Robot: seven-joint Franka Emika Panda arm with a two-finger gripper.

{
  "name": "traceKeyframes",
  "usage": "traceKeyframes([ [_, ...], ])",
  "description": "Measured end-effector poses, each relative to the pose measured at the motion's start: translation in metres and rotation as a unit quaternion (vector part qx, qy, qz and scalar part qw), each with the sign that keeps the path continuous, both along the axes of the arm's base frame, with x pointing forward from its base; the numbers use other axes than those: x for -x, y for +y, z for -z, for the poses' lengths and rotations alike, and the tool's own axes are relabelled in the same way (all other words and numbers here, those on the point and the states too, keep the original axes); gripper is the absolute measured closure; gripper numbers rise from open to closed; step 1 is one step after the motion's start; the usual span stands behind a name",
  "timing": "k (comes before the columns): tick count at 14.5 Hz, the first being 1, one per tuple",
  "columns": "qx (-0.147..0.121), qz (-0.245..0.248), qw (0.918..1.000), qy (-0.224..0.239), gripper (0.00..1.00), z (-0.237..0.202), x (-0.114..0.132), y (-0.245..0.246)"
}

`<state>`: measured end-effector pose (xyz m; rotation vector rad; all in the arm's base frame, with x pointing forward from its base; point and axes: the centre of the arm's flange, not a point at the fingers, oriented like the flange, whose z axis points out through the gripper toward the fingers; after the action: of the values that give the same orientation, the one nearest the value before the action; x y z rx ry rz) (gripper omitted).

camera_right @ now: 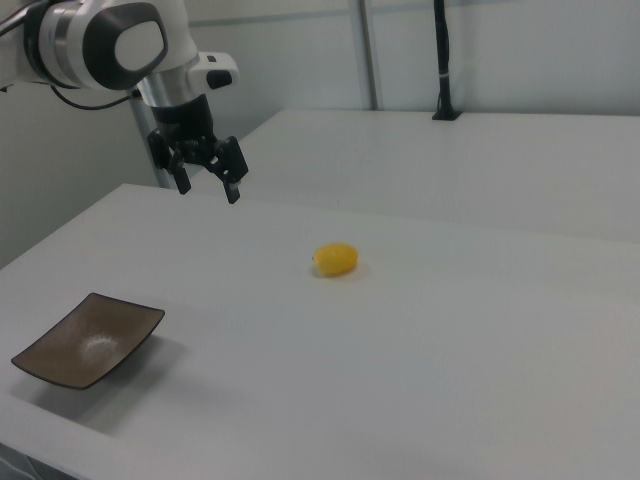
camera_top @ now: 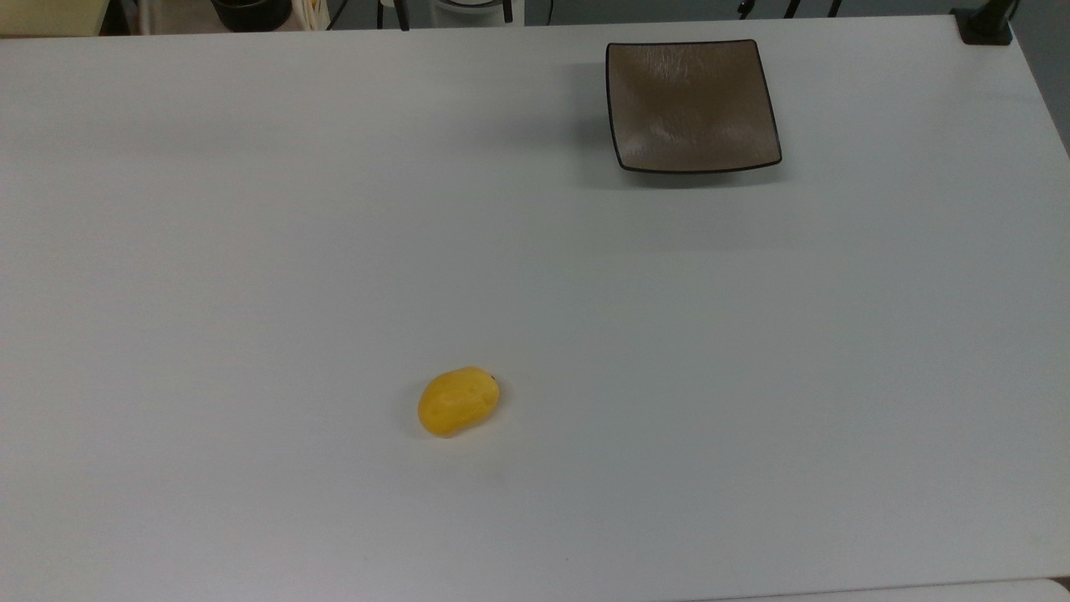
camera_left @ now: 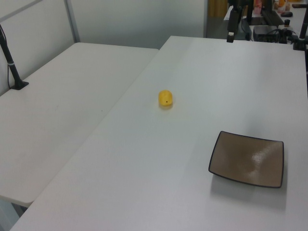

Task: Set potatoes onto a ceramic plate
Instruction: 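Move the open gripper from rest toward the yellow potato, then lower the open gripper over the yellow potato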

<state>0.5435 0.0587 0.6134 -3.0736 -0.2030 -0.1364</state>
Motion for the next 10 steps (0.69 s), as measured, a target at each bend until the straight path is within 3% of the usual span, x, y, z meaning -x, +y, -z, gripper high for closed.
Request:
traceKeyframes([
  [4,0.001,0.013,0.9999,0.008,0.0,0.013,-0.01,0.002],
  [8,-0.003,0.086,0.9963,0.007,0.0,0.016,-0.03,0.005],
  [10,-0.008,0.127,0.9919,-0.009,0.0,0.02,-0.051,0.007],
])
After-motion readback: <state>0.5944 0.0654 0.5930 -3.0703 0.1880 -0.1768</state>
